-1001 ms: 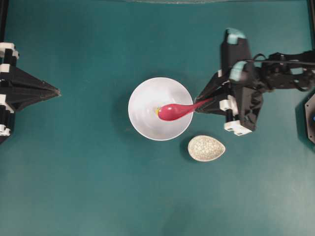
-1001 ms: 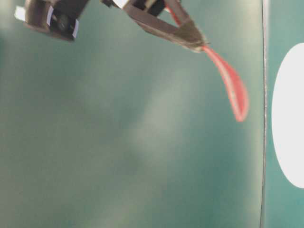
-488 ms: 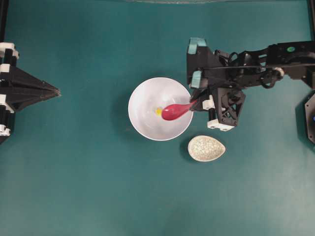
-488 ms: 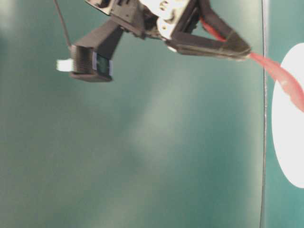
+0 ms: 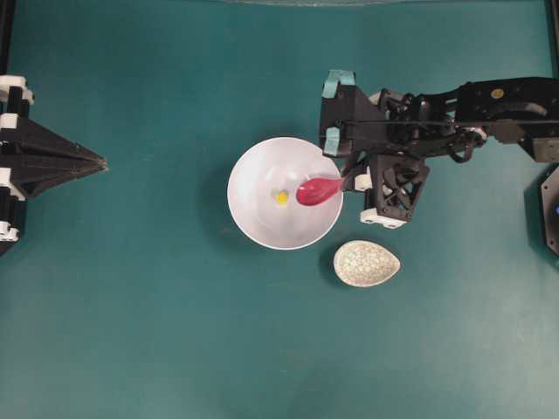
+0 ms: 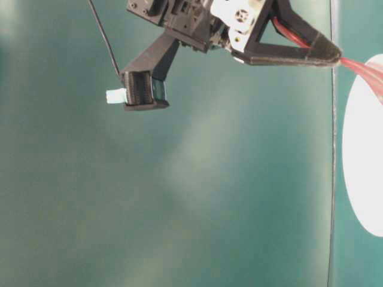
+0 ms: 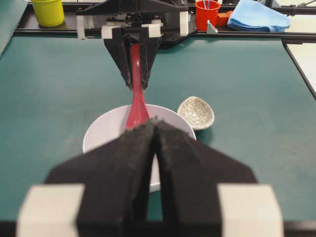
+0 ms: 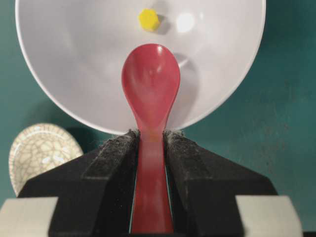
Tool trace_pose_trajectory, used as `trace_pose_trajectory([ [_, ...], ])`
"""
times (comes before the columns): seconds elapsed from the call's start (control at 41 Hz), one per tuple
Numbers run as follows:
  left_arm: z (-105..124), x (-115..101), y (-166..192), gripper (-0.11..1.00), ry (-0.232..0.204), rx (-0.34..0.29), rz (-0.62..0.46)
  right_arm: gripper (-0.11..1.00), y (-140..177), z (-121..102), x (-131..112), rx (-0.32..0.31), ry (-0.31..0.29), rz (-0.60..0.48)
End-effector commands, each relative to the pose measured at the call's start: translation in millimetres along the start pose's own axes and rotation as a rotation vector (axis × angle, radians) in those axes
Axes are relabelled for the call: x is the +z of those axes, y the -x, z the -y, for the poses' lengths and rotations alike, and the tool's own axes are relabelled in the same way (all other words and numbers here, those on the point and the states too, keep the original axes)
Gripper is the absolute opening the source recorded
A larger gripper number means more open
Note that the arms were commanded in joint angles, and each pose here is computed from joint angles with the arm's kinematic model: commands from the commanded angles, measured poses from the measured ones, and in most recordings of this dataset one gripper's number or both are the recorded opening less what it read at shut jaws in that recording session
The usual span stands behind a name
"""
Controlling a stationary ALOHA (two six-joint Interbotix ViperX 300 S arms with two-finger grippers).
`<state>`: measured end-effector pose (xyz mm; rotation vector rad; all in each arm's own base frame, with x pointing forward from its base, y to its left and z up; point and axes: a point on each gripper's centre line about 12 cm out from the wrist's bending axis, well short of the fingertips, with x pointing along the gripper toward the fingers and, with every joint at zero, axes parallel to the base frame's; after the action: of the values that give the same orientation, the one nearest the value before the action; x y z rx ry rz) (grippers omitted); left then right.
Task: Scoop the yellow hexagonal prism block from the bowl with a spoon using the right arm.
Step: 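Move the spoon over the white bowl and lower it inside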
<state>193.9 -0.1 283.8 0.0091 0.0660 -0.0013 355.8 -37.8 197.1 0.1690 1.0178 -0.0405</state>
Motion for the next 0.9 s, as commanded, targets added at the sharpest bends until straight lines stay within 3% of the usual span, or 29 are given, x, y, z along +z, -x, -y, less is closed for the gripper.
trace_pose_trajectory([
  [0.0,-0.1,10.7,-2.0,0.02,-0.003,0.0,0.025,0.25,6.4,-0.6,13.2,0.0,0.003,0.037],
  [0.488,-0.1,10.4,-2.3,0.02,-0.003,0.0,0.023,0.25,-10.8,-0.1,21.5,0.009,0.003,-0.041],
  [0.879,0.0,9.4,-2.5,0.02,-0.008,0.0,0.02,0.25,-19.1,0.1,31.2,0.009,0.004,-0.035],
])
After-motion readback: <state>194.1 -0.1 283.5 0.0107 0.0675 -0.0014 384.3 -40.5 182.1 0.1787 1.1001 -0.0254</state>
